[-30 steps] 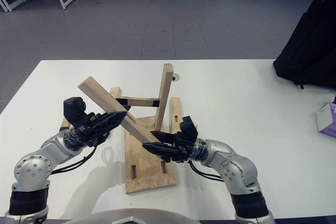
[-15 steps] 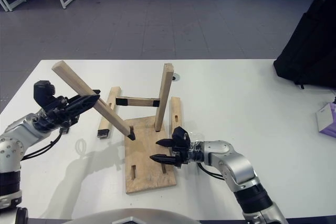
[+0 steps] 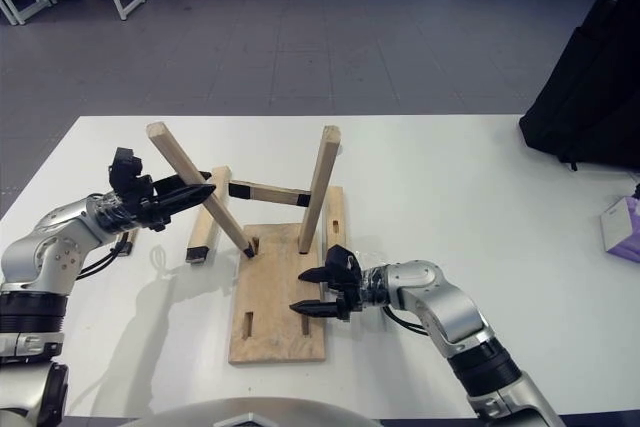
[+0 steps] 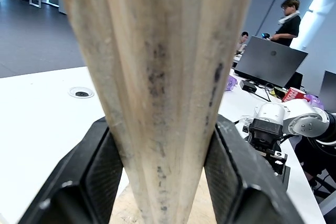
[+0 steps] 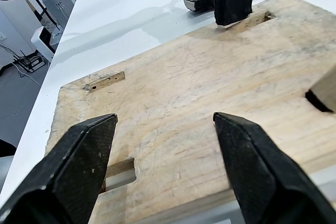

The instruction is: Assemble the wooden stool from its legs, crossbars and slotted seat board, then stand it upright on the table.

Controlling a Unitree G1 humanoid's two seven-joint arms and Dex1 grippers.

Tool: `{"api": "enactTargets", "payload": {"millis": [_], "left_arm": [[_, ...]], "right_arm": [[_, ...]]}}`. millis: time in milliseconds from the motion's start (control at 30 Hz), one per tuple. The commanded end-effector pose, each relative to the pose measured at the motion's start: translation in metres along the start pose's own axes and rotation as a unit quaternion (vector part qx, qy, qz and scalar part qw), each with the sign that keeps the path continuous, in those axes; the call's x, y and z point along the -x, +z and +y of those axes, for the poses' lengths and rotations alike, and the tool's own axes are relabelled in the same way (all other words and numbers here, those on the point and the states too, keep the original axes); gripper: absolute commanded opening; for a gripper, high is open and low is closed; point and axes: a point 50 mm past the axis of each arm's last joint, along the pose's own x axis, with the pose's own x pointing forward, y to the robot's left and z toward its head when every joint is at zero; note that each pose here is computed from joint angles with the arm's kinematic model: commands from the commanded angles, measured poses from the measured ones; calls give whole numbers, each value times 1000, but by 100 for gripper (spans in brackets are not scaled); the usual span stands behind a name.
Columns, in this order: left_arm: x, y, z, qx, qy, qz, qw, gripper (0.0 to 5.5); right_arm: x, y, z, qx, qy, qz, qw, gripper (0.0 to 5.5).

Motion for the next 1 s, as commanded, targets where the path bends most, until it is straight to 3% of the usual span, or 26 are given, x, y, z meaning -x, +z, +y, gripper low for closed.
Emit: {"api": "enactTargets", "payload": {"millis": [33, 233, 433, 733, 1000], "left_arm": [[-2, -14, 6, -12, -1, 54, 998, 203], [-10, -9, 6, -92, -34, 67, 993, 203], [-5, -27, 1, -67, -73, 113, 989, 203], [4, -29, -5, -45, -127, 182, 974, 203], [8, -32, -3, -23, -110, 171, 979, 203]], "right_arm": [[3, -26, -2, -33, -16, 69, 997, 338], [1, -26, -4, -28, -10, 77, 997, 338], [2, -28, -7, -27, -15, 79, 996, 338], [3, -24, -10, -14, -17, 80, 997, 338], [3, -26, -9, -18, -19, 81, 996, 338]]}}
